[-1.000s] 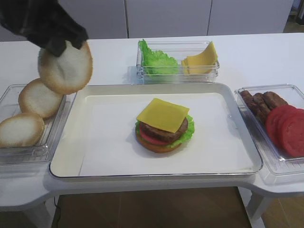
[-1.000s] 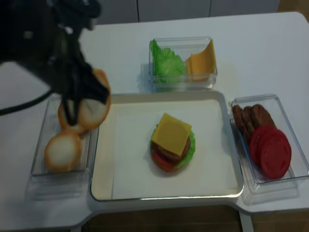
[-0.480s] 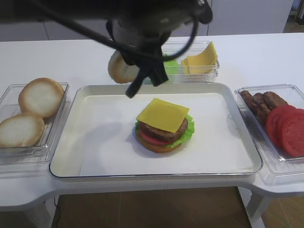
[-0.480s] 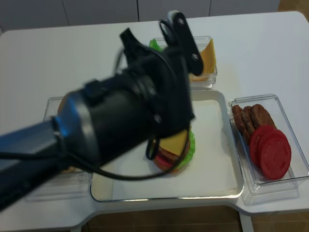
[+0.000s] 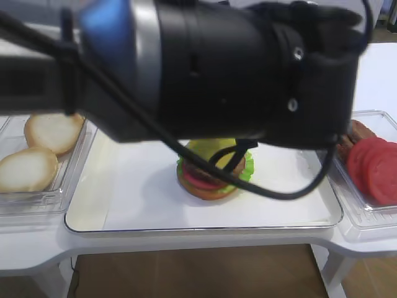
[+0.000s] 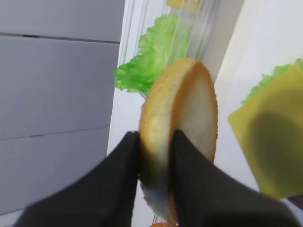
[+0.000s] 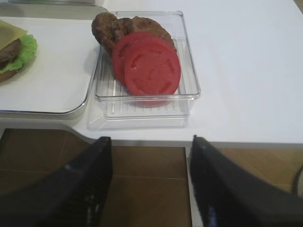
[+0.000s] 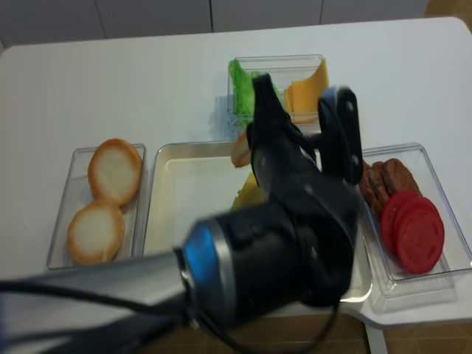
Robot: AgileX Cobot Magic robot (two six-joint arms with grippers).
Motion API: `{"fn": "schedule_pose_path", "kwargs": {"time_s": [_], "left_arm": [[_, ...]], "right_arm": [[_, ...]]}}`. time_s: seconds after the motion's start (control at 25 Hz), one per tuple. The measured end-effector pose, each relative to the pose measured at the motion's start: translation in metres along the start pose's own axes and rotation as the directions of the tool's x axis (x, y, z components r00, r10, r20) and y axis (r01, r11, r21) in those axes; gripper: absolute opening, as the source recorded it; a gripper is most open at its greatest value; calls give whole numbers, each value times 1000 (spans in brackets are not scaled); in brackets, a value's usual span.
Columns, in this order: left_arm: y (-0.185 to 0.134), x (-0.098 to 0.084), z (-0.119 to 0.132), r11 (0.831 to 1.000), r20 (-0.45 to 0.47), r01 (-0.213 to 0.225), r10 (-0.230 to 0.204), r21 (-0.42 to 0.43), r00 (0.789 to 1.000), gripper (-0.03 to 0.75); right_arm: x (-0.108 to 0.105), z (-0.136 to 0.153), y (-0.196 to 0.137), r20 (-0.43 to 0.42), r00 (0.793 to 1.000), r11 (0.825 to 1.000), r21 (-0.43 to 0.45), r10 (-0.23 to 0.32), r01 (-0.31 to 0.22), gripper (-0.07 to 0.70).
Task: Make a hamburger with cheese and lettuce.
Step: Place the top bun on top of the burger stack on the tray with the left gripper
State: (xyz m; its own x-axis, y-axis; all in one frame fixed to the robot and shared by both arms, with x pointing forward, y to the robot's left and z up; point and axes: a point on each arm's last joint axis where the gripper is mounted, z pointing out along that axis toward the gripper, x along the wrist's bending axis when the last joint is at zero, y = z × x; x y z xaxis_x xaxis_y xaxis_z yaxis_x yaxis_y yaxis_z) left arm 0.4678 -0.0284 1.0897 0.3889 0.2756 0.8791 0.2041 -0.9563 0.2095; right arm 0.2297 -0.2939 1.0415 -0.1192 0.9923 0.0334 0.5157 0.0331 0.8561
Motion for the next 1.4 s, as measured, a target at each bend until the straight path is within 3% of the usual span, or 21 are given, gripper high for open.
{"fn": "schedule_pose_path", "kwargs": {"time_s": [0.16,0.32,0.56,0.84,1.04,1.2,1.4], "left_arm": [[8,-19,-2,999,20,-39,40,-16,999,154],[10,-28,-5,999,57,-40,40,-12,998,154],[11,-29,-5,998,53,-56,56,-16,997,154],[12,-26,-5,990,26,-138,138,-27,990,153],[10,-20,-9,992,25,-122,123,-34,992,153],[9,-14,-12,996,17,-78,79,-41,997,153],[12,-7,-12,993,-65,-101,97,-61,993,152]], "right_arm": [[0,0,0,0,1000,1000,0,0,0,399],[0,0,0,0,1000,1000,0,0,0,399],[0,0,0,0,1000,1000,0,0,0,399],[0,0,0,0,1000,1000,0,0,0,399],[0,0,0,0,1000,1000,0,0,0,399],[0,0,0,0,1000,1000,0,0,0,399],[0,0,0,0,1000,1000,0,0,0,399]]}}
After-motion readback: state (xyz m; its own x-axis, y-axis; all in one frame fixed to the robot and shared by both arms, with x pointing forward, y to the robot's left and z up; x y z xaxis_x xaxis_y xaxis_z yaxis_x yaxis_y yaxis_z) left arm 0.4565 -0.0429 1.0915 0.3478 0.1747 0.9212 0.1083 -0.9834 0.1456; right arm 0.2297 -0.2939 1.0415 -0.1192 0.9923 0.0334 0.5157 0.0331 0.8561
